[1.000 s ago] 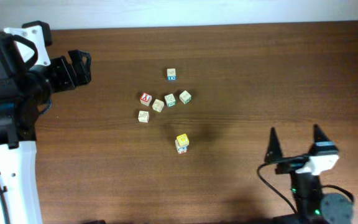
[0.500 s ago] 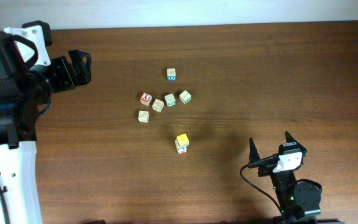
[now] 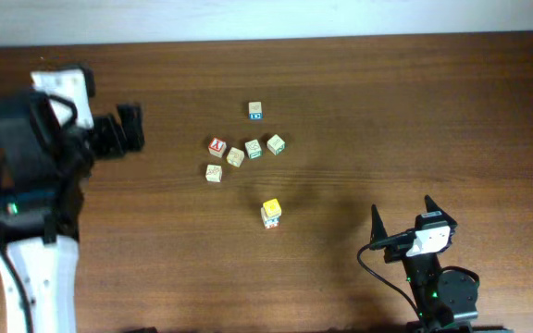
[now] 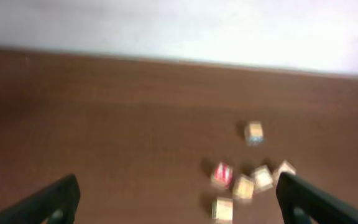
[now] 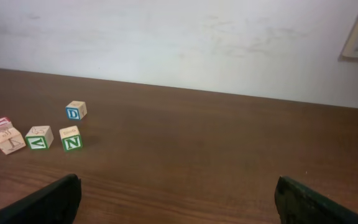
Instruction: Rotate 3 blocks
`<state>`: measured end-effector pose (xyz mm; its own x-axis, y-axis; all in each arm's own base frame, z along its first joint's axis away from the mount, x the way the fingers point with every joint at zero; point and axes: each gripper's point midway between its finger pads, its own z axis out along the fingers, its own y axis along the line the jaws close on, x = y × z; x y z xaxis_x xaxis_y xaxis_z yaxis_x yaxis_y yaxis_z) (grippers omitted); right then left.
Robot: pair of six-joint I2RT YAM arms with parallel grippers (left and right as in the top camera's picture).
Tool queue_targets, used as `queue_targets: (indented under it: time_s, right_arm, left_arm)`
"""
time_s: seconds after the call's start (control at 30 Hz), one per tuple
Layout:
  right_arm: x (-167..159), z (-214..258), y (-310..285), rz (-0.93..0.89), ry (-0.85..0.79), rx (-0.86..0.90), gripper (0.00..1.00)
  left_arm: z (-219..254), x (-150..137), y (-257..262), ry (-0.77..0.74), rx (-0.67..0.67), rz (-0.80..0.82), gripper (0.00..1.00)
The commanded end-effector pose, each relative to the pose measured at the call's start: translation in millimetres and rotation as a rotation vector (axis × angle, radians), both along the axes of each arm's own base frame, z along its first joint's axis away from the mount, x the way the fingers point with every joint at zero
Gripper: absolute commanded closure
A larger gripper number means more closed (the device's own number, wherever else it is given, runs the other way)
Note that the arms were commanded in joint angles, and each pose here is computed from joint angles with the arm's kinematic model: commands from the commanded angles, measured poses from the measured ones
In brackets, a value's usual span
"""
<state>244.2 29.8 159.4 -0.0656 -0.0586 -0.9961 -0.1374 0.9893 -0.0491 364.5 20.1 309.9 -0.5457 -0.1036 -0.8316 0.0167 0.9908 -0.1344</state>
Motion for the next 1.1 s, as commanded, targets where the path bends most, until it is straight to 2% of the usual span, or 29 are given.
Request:
queue_targets:
  time_s: [0.0,0.07,0.2,0.27,0.47,1.07]
  right_arm:
    - [0,-3,-3,-0.017,0.003,-0.001,0.01]
    - [0,-3,-3,-0.017,0.003,-0.001,0.01]
    - [0,-3,-3,-0.017,0.003,-0.001,0.01]
    - [0,-3,-3,-0.017,0.003,-0.001,0.01]
    - [0,-3,-3,-0.017,0.003,-0.001,0.01]
    - [0,-3,-3,-0.017,0.003,-0.001,0.01]
  left_arm:
    - [-23,-34,-3,-0.174,0.124,-0.035,0.01]
    - [-52,-60,4,-0.277,0.181,0.018,0.01]
    - [-88,-99,-3,-0.473,0.311,-0.007,0.01]
    - [-107,-109,-11,-0.53,0.391,-0.049,0.01]
    - [-153,-118,-14,-0.507,0.433,-0.06,0.01]
    - [-150,-119,-14,-0.518,0.435,-0.062,0.01]
